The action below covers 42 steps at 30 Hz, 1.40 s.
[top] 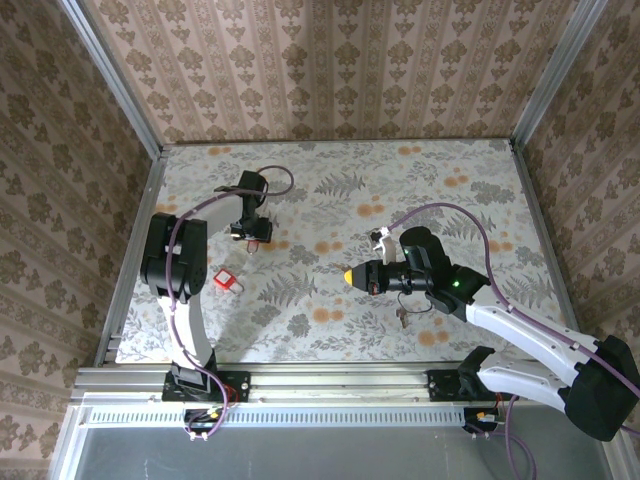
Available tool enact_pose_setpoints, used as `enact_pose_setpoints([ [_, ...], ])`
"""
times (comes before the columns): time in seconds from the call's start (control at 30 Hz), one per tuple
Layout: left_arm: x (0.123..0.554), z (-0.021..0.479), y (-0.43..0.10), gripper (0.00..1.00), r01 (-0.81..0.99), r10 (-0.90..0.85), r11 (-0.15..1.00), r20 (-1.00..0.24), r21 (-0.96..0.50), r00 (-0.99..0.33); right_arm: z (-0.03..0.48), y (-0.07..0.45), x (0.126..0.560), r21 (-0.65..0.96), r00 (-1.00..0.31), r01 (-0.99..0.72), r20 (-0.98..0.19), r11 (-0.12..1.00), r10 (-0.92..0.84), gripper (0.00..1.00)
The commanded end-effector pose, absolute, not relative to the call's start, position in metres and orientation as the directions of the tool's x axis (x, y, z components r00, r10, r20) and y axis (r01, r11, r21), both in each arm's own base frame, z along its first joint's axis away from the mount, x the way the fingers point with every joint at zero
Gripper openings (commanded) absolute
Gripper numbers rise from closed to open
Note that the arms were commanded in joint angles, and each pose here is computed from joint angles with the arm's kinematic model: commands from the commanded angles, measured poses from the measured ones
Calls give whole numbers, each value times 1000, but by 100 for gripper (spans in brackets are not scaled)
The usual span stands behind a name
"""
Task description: Unlock with the key
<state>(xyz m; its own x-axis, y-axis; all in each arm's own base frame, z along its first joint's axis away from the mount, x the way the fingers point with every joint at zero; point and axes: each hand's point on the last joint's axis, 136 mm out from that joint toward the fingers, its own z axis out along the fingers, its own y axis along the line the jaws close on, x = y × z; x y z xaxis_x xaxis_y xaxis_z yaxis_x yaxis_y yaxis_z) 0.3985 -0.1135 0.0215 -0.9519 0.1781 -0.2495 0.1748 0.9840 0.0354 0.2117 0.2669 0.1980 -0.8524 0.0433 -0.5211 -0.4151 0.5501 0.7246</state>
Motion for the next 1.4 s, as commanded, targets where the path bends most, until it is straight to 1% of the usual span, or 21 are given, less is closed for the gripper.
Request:
enact_pose_setpoints([
  [0.0, 402, 15, -115, 44, 190, 187, 982, -247, 13, -951, 204, 265, 211, 717, -841, -425, -538, 552, 51, 0],
  [0.13, 398, 16, -124, 35, 213, 198, 977, -267, -29, -943, 202, 263, 212, 705, -837, -423, -544, 570, 52, 0],
  [0.17, 398, 18, -130, 34, 229, 209, 972, -280, -43, -937, 201, 261, 214, 697, -836, -419, -546, 582, 52, 0],
  [0.27, 396, 36, -152, 29, 307, 268, 949, -348, -63, -898, 204, 253, 219, 665, -832, -414, -554, 621, 38, 0],
  [0.33, 394, 56, -171, 26, 387, 328, 920, -423, -59, -844, 212, 244, 222, 652, -830, -409, -557, 638, 37, 0],
  [0.43, 383, 97, -211, 23, 551, 457, 834, -568, 6, -684, 229, 225, 228, 654, -826, -403, -561, 640, 53, 0],
  [0.57, 359, 138, -255, 19, 726, 569, 680, -699, 103, -433, 248, 206, 232, 690, -845, -379, -529, 617, 73, 0],
  [0.67, 331, 159, -285, 18, 841, 601, 519, -765, 153, -232, 249, 202, 226, 675, -864, -377, -503, 634, 21, 0],
  [0.7, 316, 162, -295, 15, 885, 617, 428, -775, 185, -136, 249, 202, 225, 669, -869, -379, -496, 639, 3, 0],
  [0.8, 282, 167, -312, 12, 913, 617, 240, -778, 330, 119, 244, 197, 222, 636, -878, -375, -477, 674, -39, 0],
  [0.83, 273, 169, -315, 11, 912, 609, 193, -773, 361, 177, 242, 197, 221, 632, -881, -378, -470, 676, -52, 0],
  [0.9, 256, 174, -320, 10, 911, 593, 111, -762, 398, 260, 243, 202, 215, 652, -887, -398, -454, 646, -88, 0],
  [0.97, 242, 178, -325, 6, 896, 593, 44, -734, 441, 332, 241, 206, 210, 660, -890, -413, -437, 628, -126, 0],
  [1.07, 227, 186, -329, 3, 867, 601, -30, -684, 497, 413, 231, 208, 199, 650, -894, -431, -402, 627, -198, 0],
  [1.2, 213, 192, -333, 3, 823, 605, -107, -620, 558, 499, 223, 215, 186, 621, -878, -474, -390, 624, -279, 0],
  [1.27, 210, 194, -334, 0, 811, 609, -124, -601, 572, 517, 219, 217, 183, 607, -873, -484, -383, 630, -302, 0],
  [1.37, 207, 200, -333, 0, 803, 597, -117, -605, 585, 527, 214, 217, 184, 597, -872, -486, -385, 639, -304, 0],
])
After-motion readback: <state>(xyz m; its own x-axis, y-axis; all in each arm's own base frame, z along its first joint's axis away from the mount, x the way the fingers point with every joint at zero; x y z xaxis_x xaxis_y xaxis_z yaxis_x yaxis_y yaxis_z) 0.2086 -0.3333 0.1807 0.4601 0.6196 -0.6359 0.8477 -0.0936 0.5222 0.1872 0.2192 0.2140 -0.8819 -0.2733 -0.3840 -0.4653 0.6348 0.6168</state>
